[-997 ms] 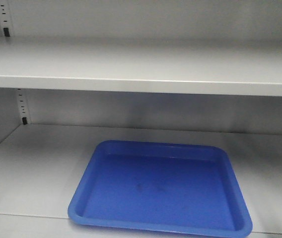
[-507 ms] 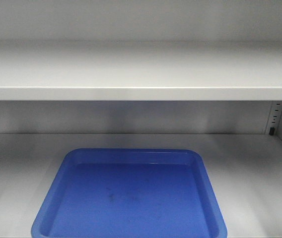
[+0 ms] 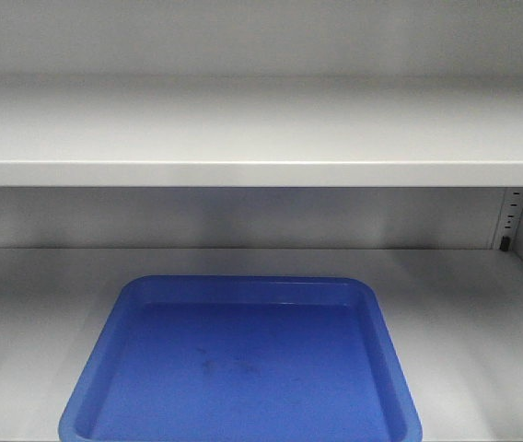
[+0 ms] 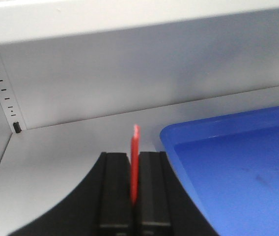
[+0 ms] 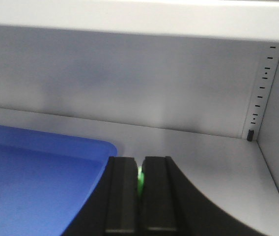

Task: Sort red and green spoons into left cabinet
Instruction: 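Drive up to the open cabinet shelf holding the blue tray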

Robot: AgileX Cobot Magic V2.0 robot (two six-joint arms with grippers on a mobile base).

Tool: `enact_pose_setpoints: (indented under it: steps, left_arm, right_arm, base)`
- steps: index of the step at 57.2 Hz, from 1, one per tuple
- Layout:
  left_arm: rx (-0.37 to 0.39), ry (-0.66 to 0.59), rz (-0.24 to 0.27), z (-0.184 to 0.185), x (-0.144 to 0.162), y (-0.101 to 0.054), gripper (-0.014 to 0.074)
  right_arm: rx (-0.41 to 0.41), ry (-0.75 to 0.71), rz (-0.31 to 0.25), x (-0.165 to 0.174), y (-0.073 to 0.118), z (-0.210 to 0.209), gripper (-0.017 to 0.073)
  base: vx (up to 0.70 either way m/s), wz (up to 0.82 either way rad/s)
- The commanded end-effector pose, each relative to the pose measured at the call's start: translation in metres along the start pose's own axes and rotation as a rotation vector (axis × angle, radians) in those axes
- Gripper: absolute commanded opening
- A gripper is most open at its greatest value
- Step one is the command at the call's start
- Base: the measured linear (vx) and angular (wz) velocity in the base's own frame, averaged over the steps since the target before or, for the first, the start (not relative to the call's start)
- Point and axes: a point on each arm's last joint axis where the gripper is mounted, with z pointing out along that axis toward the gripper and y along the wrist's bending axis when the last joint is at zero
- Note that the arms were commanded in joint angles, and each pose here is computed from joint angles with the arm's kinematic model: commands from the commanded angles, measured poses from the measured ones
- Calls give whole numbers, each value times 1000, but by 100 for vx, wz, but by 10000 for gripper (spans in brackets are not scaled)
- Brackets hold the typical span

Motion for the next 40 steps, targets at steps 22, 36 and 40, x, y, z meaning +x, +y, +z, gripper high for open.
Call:
enact_pose_setpoints:
  steps: [22,36,40]
  left_arm:
    - [-32,-216,-17,-5,-26,3,-1]
    - [-34,-235,-28,-6,-28,3,-1]
    - [-16,-220,-116,-4,-26,2,-1]
  right_arm:
    - [28,-143,-8,-20,-3,-4,-4]
    - [18,-96,-9,-16,-2,-3,-4]
    - [12,-63,-8,-13,-1,0,-4]
  base:
    - [0,0]
    - [0,0]
    - [0,0]
